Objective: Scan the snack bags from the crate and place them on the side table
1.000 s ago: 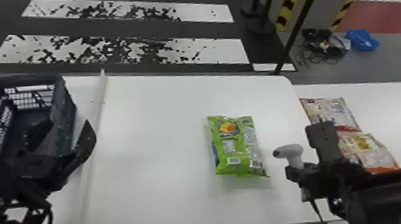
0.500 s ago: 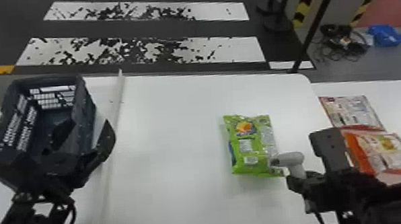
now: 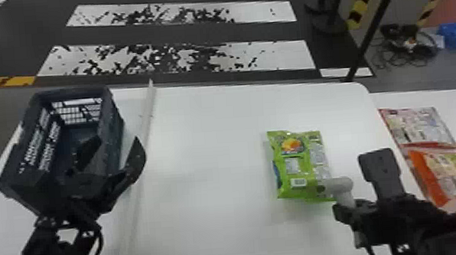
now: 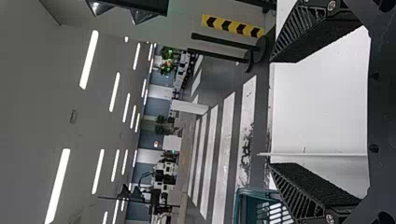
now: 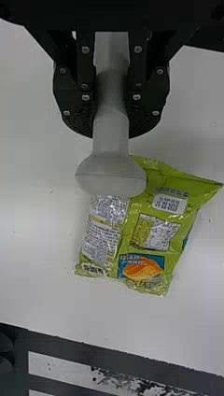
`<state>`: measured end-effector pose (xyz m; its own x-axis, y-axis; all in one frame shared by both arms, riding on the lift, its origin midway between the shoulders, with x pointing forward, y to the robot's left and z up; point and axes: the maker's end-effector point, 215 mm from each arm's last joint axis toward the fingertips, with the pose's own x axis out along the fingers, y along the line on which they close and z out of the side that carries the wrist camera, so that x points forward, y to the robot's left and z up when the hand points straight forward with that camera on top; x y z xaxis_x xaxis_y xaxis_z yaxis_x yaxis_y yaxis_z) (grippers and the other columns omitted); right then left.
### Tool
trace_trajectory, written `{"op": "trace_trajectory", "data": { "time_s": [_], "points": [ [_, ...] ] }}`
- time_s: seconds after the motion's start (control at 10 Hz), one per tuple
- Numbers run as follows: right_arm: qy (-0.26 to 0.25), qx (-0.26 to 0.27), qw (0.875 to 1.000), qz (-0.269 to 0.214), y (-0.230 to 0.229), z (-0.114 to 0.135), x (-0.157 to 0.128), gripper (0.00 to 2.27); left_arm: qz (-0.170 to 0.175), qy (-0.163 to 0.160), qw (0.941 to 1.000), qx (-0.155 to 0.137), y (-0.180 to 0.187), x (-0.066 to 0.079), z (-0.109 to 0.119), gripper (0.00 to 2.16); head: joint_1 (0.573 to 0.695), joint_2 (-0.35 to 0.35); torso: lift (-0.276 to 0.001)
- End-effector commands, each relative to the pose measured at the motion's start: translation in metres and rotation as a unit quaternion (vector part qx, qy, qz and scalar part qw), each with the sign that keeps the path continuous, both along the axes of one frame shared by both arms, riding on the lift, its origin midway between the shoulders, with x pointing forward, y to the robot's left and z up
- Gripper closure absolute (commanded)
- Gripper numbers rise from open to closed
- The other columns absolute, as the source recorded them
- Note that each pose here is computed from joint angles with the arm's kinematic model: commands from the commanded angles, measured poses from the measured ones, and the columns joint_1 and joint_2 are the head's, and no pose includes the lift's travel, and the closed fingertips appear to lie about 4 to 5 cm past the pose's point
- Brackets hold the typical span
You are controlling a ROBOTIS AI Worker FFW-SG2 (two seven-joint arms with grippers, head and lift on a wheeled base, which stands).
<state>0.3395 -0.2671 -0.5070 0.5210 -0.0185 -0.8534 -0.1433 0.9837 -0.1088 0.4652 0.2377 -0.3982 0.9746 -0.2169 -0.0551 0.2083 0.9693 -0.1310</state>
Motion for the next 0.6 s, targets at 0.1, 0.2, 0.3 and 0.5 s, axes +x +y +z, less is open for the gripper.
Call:
{"op": "trace_trajectory", "data": {
  "time_s": [0.1,0.2,0.3,0.5],
  "points": [
    [-0.002,0.003,1.000,0.001,0.002,-0.002,0.003,2.25,0.000,0.000,1.0000,-0.001,0.000,0.000,0.000,0.08,0.695,-0.041,-0.050],
    [-0.002,0.004,1.000,0.001,0.003,-0.002,0.004,2.25,0.000,-0.001,1.0000,-0.001,0.000,0.000,0.000,0.08,0.695,-0.039,-0.050],
    [-0.002,0.004,1.000,0.002,0.004,-0.002,0.004,2.25,0.000,-0.001,1.0000,-0.001,0.000,0.000,0.000,0.08,0.695,-0.038,-0.050],
    [-0.008,-0.002,1.000,-0.008,-0.008,0.001,0.011,2.25,0.000,-0.001,1.0000,-0.001,0.000,0.000,0.000,0.08,0.695,-0.036,-0.050]
  ]
}}
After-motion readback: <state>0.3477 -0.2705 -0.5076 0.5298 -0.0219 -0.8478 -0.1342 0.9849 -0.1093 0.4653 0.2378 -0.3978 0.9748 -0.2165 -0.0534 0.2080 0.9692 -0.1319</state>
